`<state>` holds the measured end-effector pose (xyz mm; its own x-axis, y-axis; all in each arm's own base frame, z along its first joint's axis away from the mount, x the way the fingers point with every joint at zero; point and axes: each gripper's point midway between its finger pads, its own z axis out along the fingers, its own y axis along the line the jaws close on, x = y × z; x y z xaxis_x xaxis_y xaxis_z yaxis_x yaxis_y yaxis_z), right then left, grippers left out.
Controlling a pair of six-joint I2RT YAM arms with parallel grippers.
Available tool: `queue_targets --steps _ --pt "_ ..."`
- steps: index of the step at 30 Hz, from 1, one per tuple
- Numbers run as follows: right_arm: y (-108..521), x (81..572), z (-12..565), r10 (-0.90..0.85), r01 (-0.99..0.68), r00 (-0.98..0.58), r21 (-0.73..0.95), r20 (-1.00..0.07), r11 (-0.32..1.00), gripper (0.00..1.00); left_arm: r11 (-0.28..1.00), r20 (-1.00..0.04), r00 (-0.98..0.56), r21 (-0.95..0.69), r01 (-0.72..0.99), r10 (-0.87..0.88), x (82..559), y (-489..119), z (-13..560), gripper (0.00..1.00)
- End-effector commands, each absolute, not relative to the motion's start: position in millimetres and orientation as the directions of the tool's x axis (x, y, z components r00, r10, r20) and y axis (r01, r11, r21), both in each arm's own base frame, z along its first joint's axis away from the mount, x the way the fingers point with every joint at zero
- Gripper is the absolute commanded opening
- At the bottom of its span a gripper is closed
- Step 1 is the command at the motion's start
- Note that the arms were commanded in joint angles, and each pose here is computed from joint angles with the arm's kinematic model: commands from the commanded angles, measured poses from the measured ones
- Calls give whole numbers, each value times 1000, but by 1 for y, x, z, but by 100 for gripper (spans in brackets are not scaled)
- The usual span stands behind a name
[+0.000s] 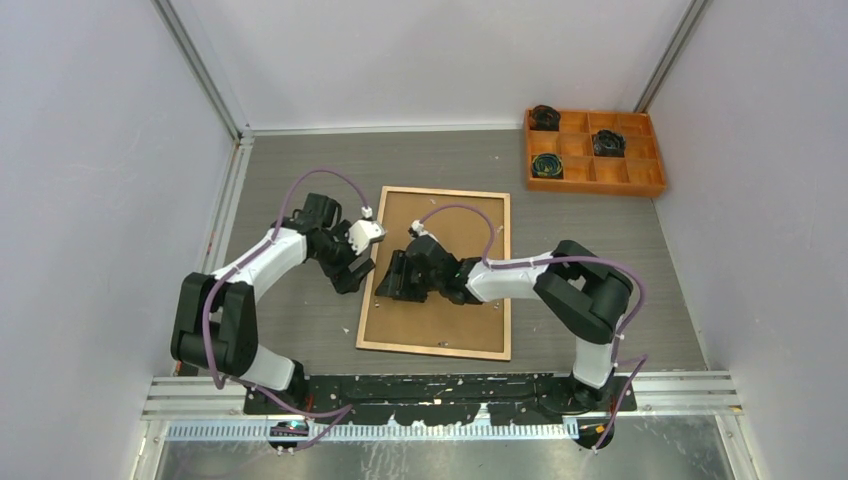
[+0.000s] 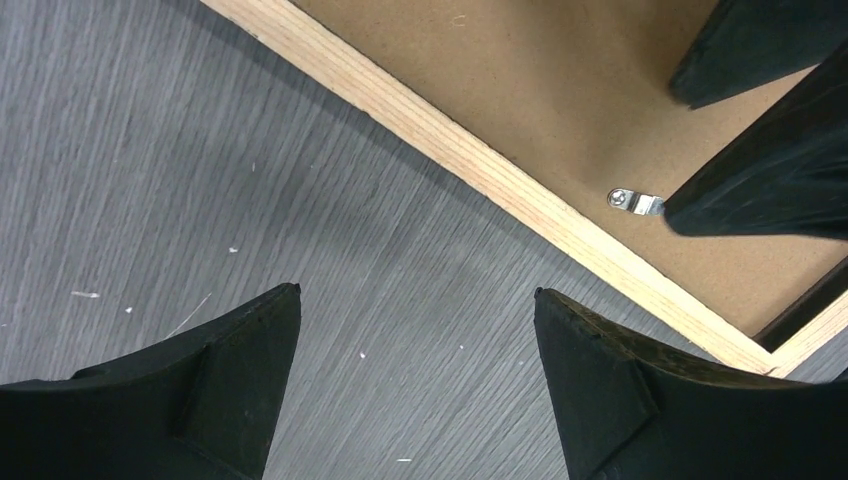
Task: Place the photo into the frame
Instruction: Install the photo frame item at the center of the board.
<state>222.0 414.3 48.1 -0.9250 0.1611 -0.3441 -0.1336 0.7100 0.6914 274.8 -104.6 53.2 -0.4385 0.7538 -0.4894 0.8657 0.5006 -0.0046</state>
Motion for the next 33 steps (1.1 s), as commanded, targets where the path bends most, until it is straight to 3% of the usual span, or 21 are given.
queue_targets --steps 1,15,33 --pt "441 231 67 178 -186 -907 743 -382 643 53 485 -537 -418 -19 874 733 284 -116 59 88" --pt "449 211 50 105 -228 -919 728 -381 646 45 492 -527 -438 -43 870 728 291 -118 51 87" --pt "457 210 43 96 -229 -922 730 -374 644 41 491 -516 -449 -62 869 729 292 -120 44 87"
